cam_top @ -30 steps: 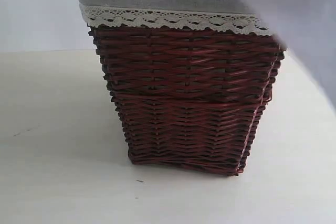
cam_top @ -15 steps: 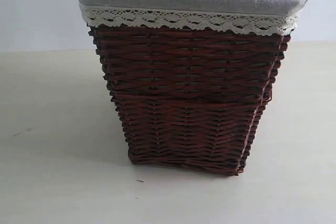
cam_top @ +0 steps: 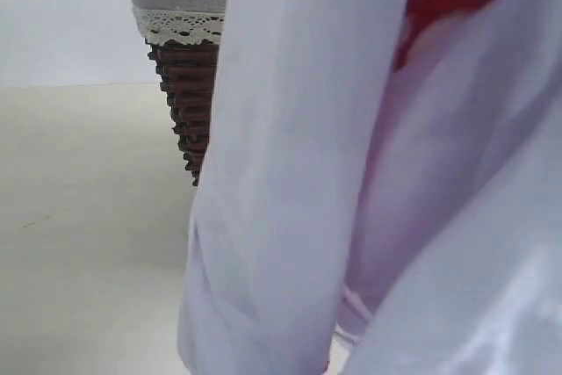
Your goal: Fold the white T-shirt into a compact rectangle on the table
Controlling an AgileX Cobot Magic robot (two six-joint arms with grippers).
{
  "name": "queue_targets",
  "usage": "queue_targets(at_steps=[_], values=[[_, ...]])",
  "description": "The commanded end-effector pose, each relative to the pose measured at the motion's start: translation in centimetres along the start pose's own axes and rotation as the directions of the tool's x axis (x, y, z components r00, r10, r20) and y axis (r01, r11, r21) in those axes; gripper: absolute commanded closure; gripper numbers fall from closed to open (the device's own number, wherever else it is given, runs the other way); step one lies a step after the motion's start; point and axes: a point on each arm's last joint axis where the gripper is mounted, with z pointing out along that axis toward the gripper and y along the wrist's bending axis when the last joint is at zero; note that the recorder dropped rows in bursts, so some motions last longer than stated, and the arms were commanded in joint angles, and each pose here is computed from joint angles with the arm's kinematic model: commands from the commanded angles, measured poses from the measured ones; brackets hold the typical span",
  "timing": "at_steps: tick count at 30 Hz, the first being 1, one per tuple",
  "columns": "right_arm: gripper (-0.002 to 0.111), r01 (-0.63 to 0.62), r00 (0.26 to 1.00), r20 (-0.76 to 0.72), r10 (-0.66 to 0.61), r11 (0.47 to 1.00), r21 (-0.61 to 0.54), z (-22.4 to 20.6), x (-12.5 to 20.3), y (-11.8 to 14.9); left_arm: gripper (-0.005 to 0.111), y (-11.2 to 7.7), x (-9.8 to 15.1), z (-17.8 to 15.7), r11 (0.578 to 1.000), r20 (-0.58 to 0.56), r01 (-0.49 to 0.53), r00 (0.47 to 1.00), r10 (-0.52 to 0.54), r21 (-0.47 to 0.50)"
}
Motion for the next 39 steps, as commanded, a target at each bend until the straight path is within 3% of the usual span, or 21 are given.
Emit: queue_targets(at_steps=[1, 10, 17, 22, 30, 34, 39], values=[[0.108, -0.158, 0.982, -0.117, 0.149, 0.985, -0.072, 0.4, 4.6, -0.7, 0.107, 0.0, 0.0, 0.0, 1.000, 0.011, -0.007, 1.000, 0.007, 0.006], [0.108, -0.364, 0.900, -0.265, 0.345, 0.931, -0.027, -0.5, 15.2, -0.6, 0.107, 0.0, 0.0, 0.0, 1.000, 0.011, -0.007, 1.000, 0.007, 0.006], [0.108, -0.344, 0.896, -0.314, 0.315, 0.938, -0.040, -2.3, 20.0, 2.2, 0.107, 0.0, 0.0, 0.0, 1.000, 0.011, -0.007, 1.000, 0.007, 0.006], [0.108, -0.400, 0.857, -0.351, 0.377, 0.916, 0.006, -3.0, 23.6, 2.9, 0.107, 0.0, 0.0, 0.0, 1.000, 0.011, -0.007, 1.000, 0.007, 0.006], [0.108, -0.386, 0.802, -0.389, 0.454, 0.890, 0.242, -3.0, 28.8, -0.3, 0.107, 0.0, 0.0, 0.0, 1.000, 0.011, -0.007, 1.000, 0.007, 0.006], [0.108, -0.326, 0.824, -0.342, 0.452, 0.872, 0.365, -2.5, 29.8, -3.2, 0.107, 0.0, 0.0, 0.0, 1.000, 0.011, -0.007, 1.000, 0.007, 0.006], [0.108, -0.280, 0.845, -0.311, 0.434, 0.856, 0.435, -1.5, 29.8, -6.1, 0.107, 0.0, 0.0, 0.0, 1.000, 0.011, -0.007, 1.000, 0.007, 0.006]])
